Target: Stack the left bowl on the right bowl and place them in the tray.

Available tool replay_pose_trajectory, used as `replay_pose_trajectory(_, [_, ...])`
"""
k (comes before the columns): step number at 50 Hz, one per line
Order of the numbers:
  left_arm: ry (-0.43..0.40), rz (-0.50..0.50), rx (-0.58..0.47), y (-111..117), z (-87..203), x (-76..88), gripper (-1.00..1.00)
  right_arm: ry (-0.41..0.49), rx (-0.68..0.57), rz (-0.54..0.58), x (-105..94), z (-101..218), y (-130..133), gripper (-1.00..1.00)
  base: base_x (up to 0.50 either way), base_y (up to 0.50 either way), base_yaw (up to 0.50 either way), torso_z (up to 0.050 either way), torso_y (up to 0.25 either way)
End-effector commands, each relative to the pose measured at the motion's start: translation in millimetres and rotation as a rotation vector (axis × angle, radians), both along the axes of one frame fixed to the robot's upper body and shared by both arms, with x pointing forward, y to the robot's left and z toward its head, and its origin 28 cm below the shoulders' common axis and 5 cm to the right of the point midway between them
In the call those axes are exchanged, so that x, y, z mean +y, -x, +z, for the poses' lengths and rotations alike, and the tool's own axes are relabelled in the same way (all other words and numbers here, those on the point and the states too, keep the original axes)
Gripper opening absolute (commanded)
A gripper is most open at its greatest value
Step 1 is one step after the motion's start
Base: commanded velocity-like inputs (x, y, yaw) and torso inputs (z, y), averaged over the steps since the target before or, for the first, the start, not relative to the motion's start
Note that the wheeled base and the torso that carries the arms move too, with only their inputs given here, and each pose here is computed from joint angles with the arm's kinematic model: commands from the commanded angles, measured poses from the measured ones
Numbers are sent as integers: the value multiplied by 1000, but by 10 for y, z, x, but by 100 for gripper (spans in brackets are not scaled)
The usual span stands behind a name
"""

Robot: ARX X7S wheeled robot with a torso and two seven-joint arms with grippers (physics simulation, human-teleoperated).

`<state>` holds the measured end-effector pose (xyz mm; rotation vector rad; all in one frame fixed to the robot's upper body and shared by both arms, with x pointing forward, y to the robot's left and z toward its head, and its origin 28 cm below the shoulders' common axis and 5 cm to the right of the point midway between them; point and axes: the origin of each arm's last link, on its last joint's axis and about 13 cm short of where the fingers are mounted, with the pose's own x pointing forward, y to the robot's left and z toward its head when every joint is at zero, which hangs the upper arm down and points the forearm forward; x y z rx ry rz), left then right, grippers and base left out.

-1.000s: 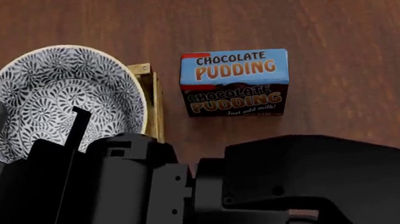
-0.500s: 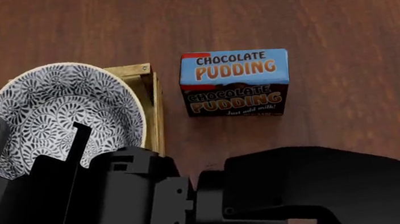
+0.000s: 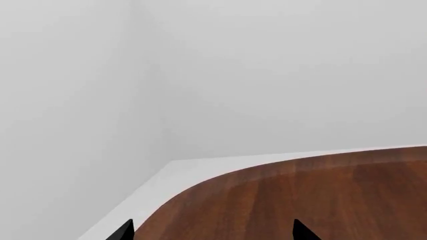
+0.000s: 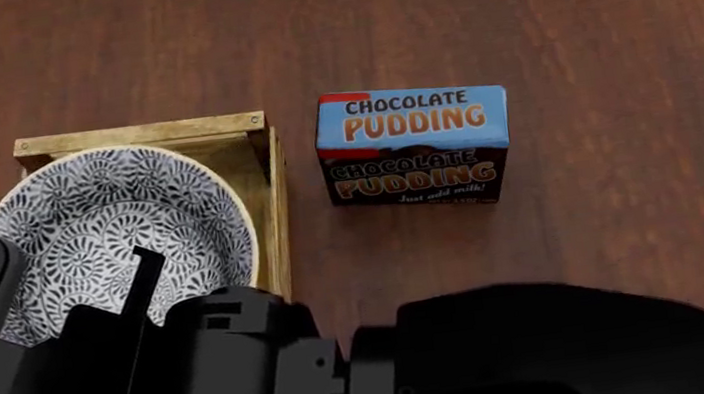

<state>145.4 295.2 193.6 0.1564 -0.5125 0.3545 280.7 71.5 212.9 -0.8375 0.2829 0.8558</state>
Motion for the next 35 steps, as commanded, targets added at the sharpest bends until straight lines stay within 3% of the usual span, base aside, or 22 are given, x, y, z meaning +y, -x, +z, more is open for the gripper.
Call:
replay_pose_trajectory(1, [0, 2, 0, 7, 1, 2, 100, 6, -31, 11, 5, -21, -17, -100, 0, 0, 0, 0, 0])
replay_pose_trajectory(35, [5, 10, -2, 19, -1, 25, 100, 12, 13, 18, -14, -155, -72, -100, 0, 0, 0, 0, 1])
